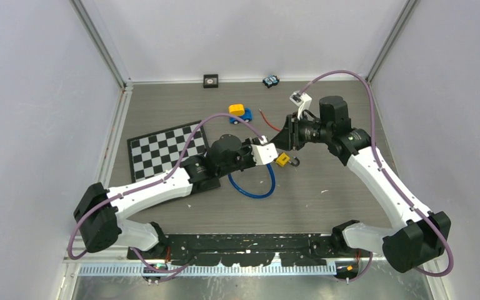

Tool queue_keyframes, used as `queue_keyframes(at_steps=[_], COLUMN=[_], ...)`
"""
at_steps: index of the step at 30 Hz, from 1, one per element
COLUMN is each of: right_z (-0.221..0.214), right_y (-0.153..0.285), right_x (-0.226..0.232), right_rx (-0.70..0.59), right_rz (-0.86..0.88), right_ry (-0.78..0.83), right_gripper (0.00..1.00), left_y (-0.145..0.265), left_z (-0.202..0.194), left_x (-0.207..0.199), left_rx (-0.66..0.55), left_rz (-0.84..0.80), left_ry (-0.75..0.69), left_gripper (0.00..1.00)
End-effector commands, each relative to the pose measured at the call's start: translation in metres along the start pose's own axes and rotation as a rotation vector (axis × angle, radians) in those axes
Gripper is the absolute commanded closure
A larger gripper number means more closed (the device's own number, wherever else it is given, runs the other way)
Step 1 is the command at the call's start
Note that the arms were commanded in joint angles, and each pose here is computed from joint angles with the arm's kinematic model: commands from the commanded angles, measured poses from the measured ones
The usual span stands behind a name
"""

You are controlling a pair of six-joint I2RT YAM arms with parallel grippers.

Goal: Unlock with the key

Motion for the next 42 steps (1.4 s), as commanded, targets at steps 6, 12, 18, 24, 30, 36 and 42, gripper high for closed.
queue_keyframes(at_steps=[6, 12, 18, 24, 30, 36, 42], right_z=[0.013, 0.011, 0.011, 0.012, 0.013, -0.001, -0.013], right_y=[0.014, 0.014, 0.011, 0.004, -0.003, -0.012, -0.025], right_x=[0.012, 0.013, 0.011, 0.010, 0.014, 0.011, 0.002], right_rx=[-0.047, -0.042, -0.045, -0.044, -0.024, 0.013, 0.054], right_rz=[0.034, 0.056, 0.044, -0.013, -0.062, -0.074, -0.102], right_ry=[0.062, 0.060, 0.051, 0.045, 0.077, 0.088, 0.105], right_gripper=[0.76, 0.98, 0.99, 0.99, 0.99, 1.00, 1.00], left_y=[0.009, 0.009, 0.005, -0.004, -0.018, -0.027, -0.031], left_z=[0.025, 0.024, 0.026, 0.028, 0.032, 0.042, 0.056], left_x=[0.010, 0.009, 0.011, 0.012, 0.013, 0.018, 0.021], left_rx=[-0.141, -0.139, -0.133, -0.094, -0.042, -0.050, -0.090], left_rz=[0.042, 0.040, 0.057, 0.076, 0.079, 0.114, 0.114], left_ry=[0.012, 0.011, 0.037, 0.076, 0.110, 0.155, 0.184], left_gripper=[1.00, 1.00, 1.00, 1.00, 1.00, 1.00, 1.00])
Point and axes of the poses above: each gripper's point midway between its finger pads, its own y axis back along the fingers, its own x axis along the line the jaws close on, z = x × y, the point moved 10 cm from there along y, back along the fingers, and after that the axes turned 8 degrees about y, right-handed, at the moved point
